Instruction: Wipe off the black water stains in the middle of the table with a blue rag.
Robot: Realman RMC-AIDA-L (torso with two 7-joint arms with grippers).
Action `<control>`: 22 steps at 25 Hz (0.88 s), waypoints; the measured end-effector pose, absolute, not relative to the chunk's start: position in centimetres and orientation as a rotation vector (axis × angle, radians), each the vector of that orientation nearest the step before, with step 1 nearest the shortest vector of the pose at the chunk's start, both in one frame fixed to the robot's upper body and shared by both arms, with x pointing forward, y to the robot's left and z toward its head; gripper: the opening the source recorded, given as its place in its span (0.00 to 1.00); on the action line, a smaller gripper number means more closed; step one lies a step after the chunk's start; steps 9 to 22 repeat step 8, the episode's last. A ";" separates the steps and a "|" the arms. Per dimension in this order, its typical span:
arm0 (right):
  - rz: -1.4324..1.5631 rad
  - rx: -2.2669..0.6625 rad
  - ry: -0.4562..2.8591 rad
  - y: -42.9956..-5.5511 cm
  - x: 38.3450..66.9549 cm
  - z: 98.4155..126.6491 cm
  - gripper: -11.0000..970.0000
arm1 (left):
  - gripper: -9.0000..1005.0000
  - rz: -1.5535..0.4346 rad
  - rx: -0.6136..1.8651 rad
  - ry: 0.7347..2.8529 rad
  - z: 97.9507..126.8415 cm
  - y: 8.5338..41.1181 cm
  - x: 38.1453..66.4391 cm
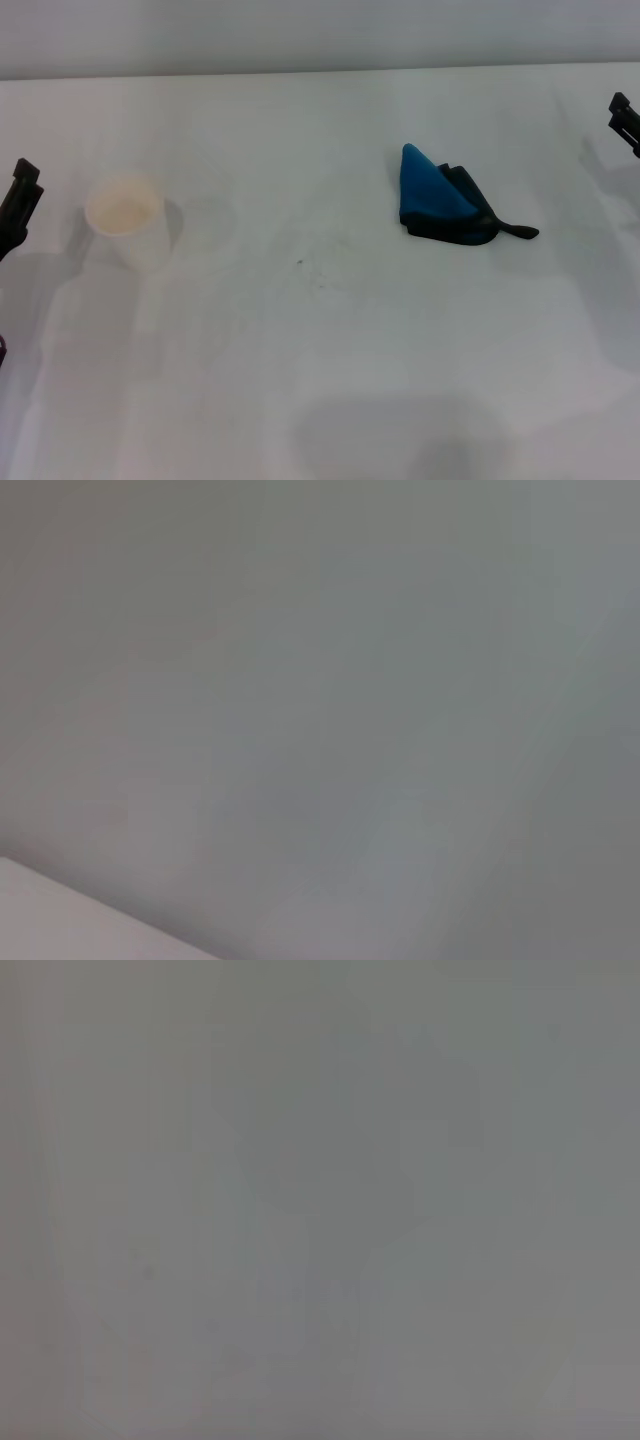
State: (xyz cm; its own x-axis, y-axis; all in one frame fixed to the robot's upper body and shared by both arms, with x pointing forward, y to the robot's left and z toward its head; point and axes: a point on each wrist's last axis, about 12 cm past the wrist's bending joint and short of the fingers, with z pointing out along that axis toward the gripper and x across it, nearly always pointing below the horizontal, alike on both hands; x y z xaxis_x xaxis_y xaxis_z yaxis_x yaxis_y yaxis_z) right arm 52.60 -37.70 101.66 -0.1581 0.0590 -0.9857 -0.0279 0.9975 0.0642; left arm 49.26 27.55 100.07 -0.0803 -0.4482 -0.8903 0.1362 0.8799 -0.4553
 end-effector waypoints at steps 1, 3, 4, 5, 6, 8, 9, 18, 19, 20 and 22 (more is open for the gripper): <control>0.080 0.025 1.725 -37.6 52.5 101.6 0.90 | 0.87 -0.492 -0.251 1.583 100.0 27.6 49.2; 0.091 0.026 1.720 -37.5 52.2 101.5 0.90 | 0.87 -0.491 -0.251 1.585 100.0 27.6 49.2; 0.095 0.027 1.719 -37.4 52.1 101.5 0.90 | 0.87 -0.489 -0.250 1.587 100.0 27.6 49.2; 0.100 0.028 1.718 -37.4 52.0 101.4 0.90 | 0.87 -0.488 -0.250 1.588 100.0 27.6 49.2; 0.104 0.031 1.720 -37.3 51.9 101.3 0.90 | 0.87 -0.487 -0.252 1.591 99.9 27.7 49.2; 0.113 0.036 1.721 -37.1 51.6 101.1 0.90 | 0.87 -0.488 -0.256 1.594 99.9 27.6 49.1; 0.113 0.036 1.721 -37.1 51.6 101.1 0.90 | 0.87 -0.488 -0.256 1.594 99.9 27.6 49.1; 0.113 0.036 1.721 -37.1 51.6 101.1 0.90 | 0.87 -0.488 -0.256 1.594 99.9 27.6 49.1; 0.113 0.036 1.721 -37.1 51.6 101.1 0.90 | 0.87 -0.488 -0.256 1.594 99.9 27.6 49.1; 0.113 0.036 1.721 -37.1 51.6 101.1 0.90 | 0.87 -0.488 -0.256 1.594 99.9 27.6 49.1; 0.113 0.036 1.721 -37.1 51.6 101.1 0.90 | 0.87 -0.488 -0.256 1.594 99.9 27.6 49.1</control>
